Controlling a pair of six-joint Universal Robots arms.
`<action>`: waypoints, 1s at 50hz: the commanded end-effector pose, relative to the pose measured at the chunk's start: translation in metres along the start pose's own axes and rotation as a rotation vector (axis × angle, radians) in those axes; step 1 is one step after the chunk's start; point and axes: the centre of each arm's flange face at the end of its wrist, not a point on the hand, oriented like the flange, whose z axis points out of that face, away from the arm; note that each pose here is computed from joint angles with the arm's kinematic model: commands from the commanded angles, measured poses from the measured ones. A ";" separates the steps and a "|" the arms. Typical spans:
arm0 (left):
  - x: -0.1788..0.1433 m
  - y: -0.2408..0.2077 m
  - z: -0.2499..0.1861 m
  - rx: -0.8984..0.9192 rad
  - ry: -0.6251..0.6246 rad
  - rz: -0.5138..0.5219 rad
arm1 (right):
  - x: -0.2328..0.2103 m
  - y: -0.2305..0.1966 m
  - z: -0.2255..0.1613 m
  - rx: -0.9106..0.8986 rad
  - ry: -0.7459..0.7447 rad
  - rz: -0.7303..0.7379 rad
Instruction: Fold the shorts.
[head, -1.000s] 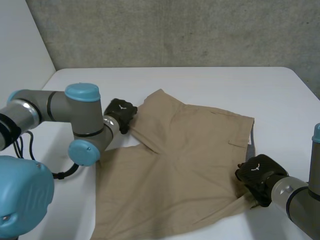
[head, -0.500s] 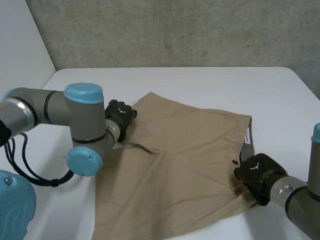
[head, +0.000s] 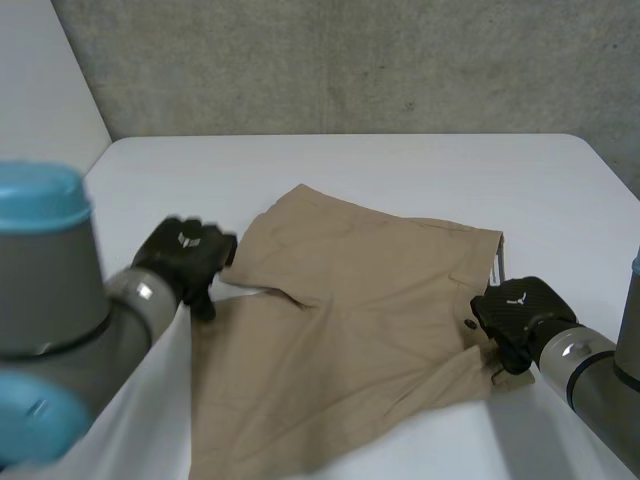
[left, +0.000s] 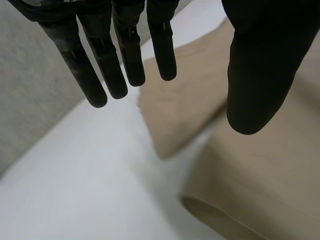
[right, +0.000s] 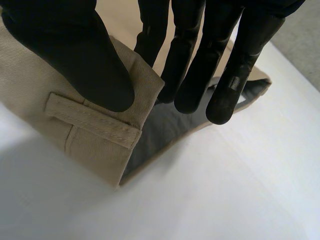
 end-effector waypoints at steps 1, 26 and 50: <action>0.015 0.028 -0.057 -0.097 0.063 -0.084 | 0.003 -0.004 0.004 0.045 0.028 0.066; 0.054 0.084 -0.091 -0.248 0.177 -0.136 | 0.002 -0.007 0.005 0.064 0.027 0.120; 0.077 0.086 -0.084 -0.255 0.247 -0.087 | 0.006 -0.008 0.007 0.071 0.042 0.125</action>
